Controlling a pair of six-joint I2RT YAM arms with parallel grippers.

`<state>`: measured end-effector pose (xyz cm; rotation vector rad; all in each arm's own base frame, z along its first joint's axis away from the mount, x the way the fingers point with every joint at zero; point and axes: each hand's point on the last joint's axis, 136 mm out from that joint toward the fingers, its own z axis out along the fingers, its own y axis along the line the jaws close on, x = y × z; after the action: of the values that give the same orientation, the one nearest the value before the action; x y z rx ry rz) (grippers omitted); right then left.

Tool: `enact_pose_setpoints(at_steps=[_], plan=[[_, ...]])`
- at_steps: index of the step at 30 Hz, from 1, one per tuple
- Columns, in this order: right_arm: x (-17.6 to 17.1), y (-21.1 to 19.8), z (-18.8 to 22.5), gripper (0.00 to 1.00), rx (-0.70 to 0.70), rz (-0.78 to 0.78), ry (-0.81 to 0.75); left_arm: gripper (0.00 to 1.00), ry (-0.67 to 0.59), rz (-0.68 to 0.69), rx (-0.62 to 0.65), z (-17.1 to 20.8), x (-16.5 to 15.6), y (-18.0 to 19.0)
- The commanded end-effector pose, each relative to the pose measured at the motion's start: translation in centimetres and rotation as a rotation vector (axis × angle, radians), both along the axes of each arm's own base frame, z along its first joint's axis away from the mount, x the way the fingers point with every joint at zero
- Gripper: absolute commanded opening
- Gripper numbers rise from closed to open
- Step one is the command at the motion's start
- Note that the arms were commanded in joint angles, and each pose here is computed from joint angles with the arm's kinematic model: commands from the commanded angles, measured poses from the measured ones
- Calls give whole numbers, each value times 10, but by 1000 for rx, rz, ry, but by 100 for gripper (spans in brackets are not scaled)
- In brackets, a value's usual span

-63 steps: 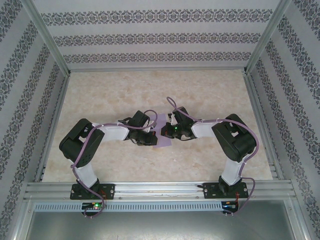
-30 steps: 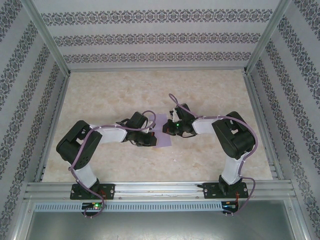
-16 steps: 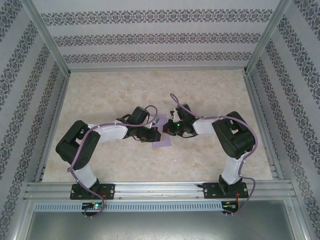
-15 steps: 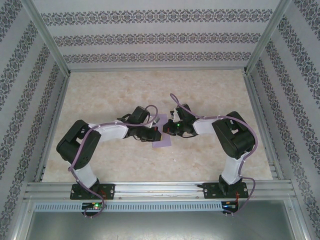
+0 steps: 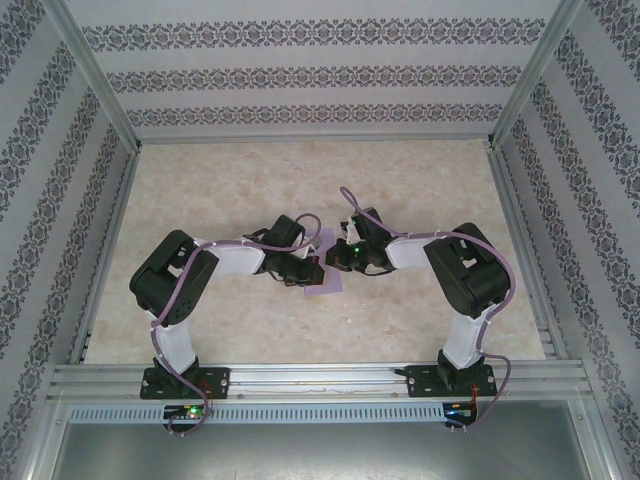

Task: Fold a paper plane with a square sheet of paper (fold left side to right side)
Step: Fold the triangle a second time at the center of the table.

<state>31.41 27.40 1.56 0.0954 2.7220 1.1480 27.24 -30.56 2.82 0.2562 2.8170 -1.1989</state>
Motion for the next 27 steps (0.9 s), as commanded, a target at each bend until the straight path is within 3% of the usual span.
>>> enact_pose_setpoints(at_steps=[1,19,27], plan=[[-22,-20,-39,0,-111,-21,112,0,-40,-11,-4,1,9,-5],[-25,-23,-42,0,-131,-17,119,0,-68,12,67,-13,15,4],[-27,-26,-46,0,-142,-18,126,0,-41,-4,107,-25,2,15]])
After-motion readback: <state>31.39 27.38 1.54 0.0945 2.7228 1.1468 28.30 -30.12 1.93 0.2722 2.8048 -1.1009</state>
